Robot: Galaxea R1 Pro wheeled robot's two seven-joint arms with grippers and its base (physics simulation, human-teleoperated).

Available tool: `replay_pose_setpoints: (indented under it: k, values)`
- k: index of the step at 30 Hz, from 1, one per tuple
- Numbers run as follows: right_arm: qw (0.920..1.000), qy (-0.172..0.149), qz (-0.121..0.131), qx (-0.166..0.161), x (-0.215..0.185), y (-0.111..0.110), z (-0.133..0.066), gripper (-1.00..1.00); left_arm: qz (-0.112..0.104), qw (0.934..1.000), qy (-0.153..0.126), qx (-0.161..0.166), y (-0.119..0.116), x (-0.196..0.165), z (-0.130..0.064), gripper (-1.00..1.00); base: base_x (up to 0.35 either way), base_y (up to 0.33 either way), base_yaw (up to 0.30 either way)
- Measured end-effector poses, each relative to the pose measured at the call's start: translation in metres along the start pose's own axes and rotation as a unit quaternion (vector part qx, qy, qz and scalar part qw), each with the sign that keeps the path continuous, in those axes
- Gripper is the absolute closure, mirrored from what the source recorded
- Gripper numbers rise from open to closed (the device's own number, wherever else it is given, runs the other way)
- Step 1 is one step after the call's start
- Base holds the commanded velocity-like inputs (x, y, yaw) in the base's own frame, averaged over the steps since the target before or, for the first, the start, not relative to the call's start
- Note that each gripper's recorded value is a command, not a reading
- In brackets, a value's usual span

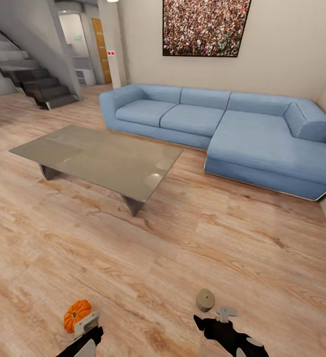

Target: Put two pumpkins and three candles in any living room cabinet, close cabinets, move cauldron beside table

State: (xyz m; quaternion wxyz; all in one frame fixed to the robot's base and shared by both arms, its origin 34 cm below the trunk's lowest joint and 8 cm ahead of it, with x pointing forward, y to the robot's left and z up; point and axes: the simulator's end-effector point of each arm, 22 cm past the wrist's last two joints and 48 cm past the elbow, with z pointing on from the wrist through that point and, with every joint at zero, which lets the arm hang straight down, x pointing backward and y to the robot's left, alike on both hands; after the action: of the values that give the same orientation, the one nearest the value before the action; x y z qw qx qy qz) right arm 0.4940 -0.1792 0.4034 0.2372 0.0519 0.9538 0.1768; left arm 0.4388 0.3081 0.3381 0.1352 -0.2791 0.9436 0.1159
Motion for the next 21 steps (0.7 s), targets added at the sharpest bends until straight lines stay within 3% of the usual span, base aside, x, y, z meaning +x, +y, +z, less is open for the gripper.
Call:
replay_pose_setpoints:
  k: [7,16,21]
  values:
    - [1.0,0.0,0.0,0.0,0.0,0.0,0.0,-1.0,0.0,1.0,0.0,0.001,-0.0008,0.0004,-0.0002,1.0,0.0,-0.081,0.292]
    - [1.0,0.0,0.0,0.0,-0.0001,0.0002,0.0,-1.0,0.002,1.0,0.0,0.001,-0.001,0.0012,-0.0002,1.0,0.0,-0.273,0.29]
    - [1.0,0.0,0.001,-0.001,-0.0001,0.0005,-0.0001,-1.0,0.003,1.0,0.0,0.001,-0.0013,0.001,-0.0003,1.0,0.0,-0.291,0.117]
